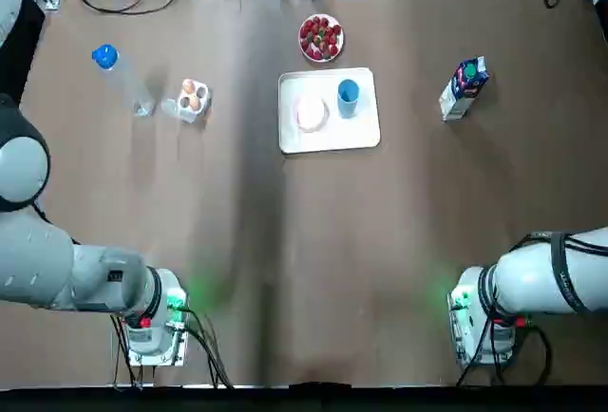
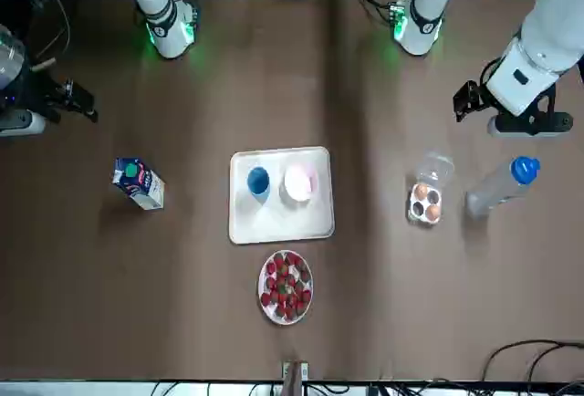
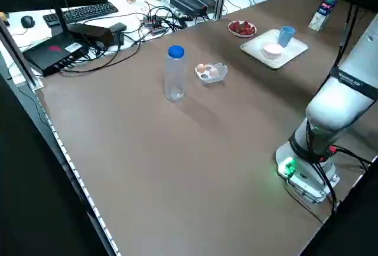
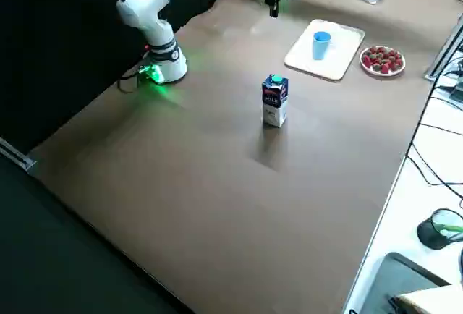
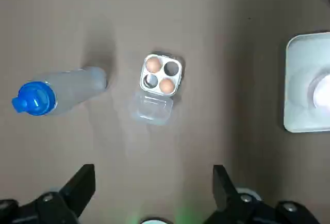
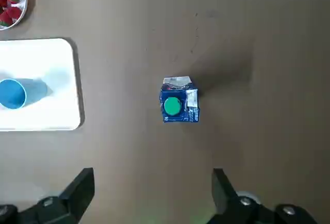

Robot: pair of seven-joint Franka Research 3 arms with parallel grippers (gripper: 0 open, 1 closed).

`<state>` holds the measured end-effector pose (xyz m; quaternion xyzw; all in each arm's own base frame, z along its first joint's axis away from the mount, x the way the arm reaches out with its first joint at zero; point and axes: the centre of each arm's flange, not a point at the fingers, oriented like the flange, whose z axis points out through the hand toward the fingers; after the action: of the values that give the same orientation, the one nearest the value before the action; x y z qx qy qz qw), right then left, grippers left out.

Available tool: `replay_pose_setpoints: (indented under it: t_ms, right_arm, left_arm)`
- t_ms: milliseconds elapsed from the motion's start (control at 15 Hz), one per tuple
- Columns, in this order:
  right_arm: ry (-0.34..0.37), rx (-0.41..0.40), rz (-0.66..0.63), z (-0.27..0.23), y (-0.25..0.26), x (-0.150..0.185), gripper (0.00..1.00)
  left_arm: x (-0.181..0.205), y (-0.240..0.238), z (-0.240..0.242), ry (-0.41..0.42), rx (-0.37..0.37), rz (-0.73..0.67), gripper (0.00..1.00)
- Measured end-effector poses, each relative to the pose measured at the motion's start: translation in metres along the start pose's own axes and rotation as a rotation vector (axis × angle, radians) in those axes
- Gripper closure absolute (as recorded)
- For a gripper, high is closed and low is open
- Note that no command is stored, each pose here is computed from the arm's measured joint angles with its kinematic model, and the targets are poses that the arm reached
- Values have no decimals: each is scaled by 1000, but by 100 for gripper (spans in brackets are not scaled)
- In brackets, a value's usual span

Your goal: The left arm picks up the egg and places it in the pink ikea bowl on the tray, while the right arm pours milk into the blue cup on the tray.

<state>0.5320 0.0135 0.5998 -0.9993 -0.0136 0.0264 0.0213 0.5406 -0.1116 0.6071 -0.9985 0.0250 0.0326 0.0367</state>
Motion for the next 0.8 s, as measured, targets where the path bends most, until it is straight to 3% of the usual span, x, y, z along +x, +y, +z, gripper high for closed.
replay_pose_setpoints:
  t_ms: [467,800]
  right_arm:
    - [-10,0,-73,3,-1,-1,0]
    - [-12,0,-86,5,-3,0,0]
  left_arm:
    - [18,-4,28,-29,5,2,0]
    - [74,-19,126,-59,18,-8,0]
